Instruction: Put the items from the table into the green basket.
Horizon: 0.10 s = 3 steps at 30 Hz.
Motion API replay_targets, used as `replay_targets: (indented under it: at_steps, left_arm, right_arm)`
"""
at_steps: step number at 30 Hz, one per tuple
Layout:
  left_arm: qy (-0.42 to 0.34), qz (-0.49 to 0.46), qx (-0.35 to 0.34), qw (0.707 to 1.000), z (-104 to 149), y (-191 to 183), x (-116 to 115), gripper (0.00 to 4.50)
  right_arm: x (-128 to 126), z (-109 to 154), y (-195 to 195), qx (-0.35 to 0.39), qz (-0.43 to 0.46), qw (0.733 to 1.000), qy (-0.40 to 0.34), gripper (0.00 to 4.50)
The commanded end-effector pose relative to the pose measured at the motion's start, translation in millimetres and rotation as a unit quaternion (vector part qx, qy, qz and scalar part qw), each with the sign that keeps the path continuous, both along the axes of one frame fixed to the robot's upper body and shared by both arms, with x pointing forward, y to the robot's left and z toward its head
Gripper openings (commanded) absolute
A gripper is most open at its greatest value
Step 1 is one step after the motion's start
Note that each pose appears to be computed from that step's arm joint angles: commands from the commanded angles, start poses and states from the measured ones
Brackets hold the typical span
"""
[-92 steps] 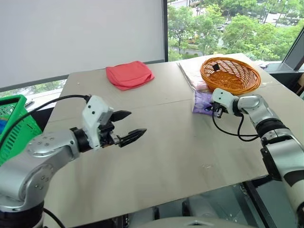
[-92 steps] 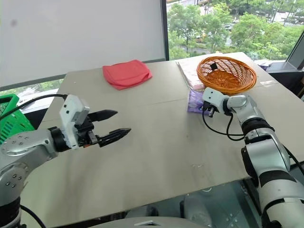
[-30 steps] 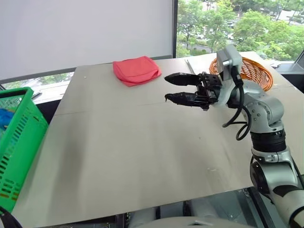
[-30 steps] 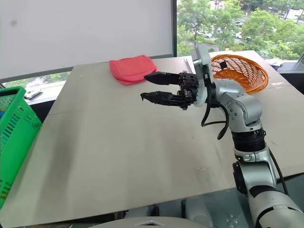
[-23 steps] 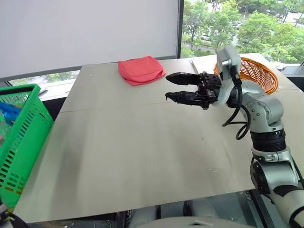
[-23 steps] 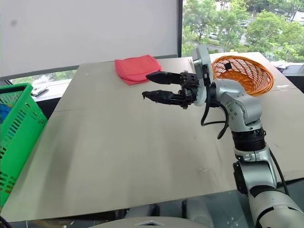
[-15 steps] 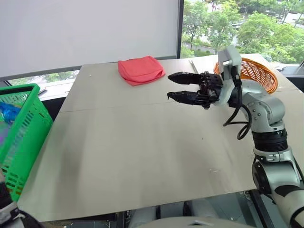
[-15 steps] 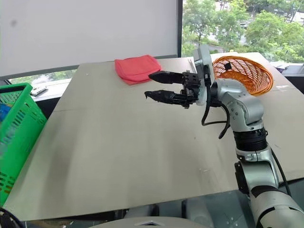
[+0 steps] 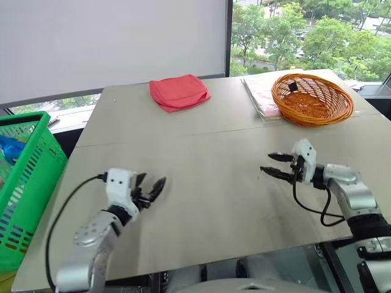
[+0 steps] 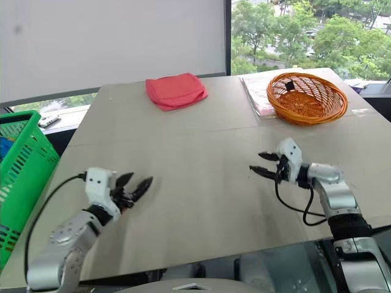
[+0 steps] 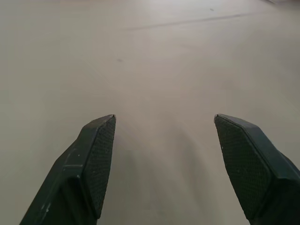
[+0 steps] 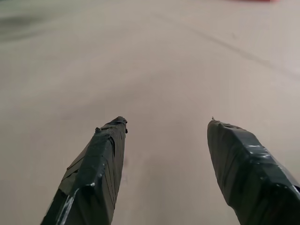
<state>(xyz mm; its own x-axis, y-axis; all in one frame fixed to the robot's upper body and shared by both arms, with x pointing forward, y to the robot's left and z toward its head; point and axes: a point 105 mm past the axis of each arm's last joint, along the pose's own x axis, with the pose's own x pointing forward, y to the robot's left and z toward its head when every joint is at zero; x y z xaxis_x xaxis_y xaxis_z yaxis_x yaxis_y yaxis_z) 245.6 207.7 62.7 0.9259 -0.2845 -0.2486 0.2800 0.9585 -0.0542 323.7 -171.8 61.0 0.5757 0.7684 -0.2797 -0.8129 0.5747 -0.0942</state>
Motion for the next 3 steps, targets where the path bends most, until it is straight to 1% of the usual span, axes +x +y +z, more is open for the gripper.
replay_targets:
  at_steps: [1, 3]
  left_arm:
    - [-0.023, -0.003, 0.001, 1.0, 1.4, -1.4, -0.4, 3.41]
    - [-0.022, -0.035, 0.005, 0.999, -1.2, -12.2, -5.4, 3.41]
  right_arm:
    - [9.3, 9.6, -10.4, -0.012, -0.032, 0.998, -0.053, 2.95]
    - [9.3, 3.2, -15.0, -0.016, -0.045, 0.998, -0.05, 2.95]
